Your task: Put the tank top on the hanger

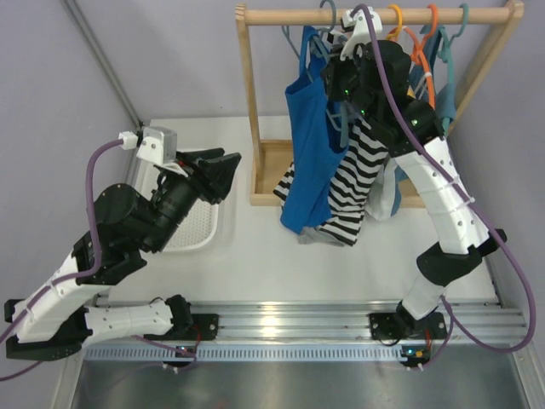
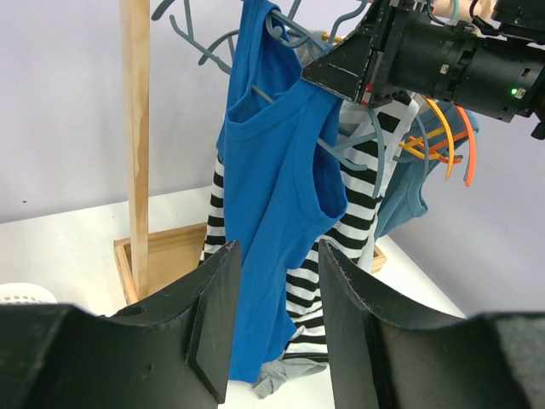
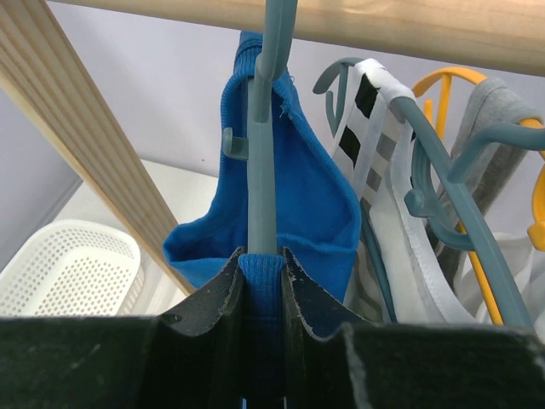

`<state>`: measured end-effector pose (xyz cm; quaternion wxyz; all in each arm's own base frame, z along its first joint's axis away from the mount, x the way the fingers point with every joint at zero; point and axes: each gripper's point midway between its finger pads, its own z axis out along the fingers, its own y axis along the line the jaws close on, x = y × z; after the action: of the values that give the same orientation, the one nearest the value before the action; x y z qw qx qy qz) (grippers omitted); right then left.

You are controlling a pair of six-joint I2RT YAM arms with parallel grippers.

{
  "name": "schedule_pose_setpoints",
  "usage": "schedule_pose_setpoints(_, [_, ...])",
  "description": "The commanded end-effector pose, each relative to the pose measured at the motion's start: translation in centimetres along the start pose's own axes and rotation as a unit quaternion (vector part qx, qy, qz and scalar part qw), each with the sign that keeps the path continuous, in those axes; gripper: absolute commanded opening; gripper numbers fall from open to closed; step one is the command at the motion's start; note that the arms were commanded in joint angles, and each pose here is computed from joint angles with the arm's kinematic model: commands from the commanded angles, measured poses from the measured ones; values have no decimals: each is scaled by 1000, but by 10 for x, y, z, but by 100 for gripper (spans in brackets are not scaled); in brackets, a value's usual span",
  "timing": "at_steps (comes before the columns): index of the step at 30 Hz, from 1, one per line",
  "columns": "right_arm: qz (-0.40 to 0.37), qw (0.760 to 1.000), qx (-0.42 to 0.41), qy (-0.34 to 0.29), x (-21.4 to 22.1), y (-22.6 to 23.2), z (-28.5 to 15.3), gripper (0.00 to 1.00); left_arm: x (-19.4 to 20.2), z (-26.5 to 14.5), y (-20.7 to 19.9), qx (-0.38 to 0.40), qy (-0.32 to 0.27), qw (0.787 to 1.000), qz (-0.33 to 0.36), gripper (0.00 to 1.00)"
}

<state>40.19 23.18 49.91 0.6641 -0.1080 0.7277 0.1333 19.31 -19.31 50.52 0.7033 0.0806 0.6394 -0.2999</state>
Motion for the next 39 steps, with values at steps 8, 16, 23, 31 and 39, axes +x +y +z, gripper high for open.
schedule_pose_setpoints(8, [35,995,-3,-92,-54,-3,0,0,-2,-4,3,-2,-4,1000,-2,46])
schedule_pose_setpoints(16, [32,997,-4,-64,-31,-1,15,0,2,-4,6,-7,-1,1000,-3,46])
schedule_pose_setpoints(23, [32,998,-10,-47,-18,1,17,0,6,-3,6,-10,3,1000,-3,46])
schedule_pose_setpoints(31, [39,999,-17,-28,-6,3,11,11,10,-1,8,-18,2,1000,-7,47])
schedule_pose_setpoints(39, [52,998,-32,-31,-13,4,-10,44,17,4,6,-21,6,1000,-13,47])
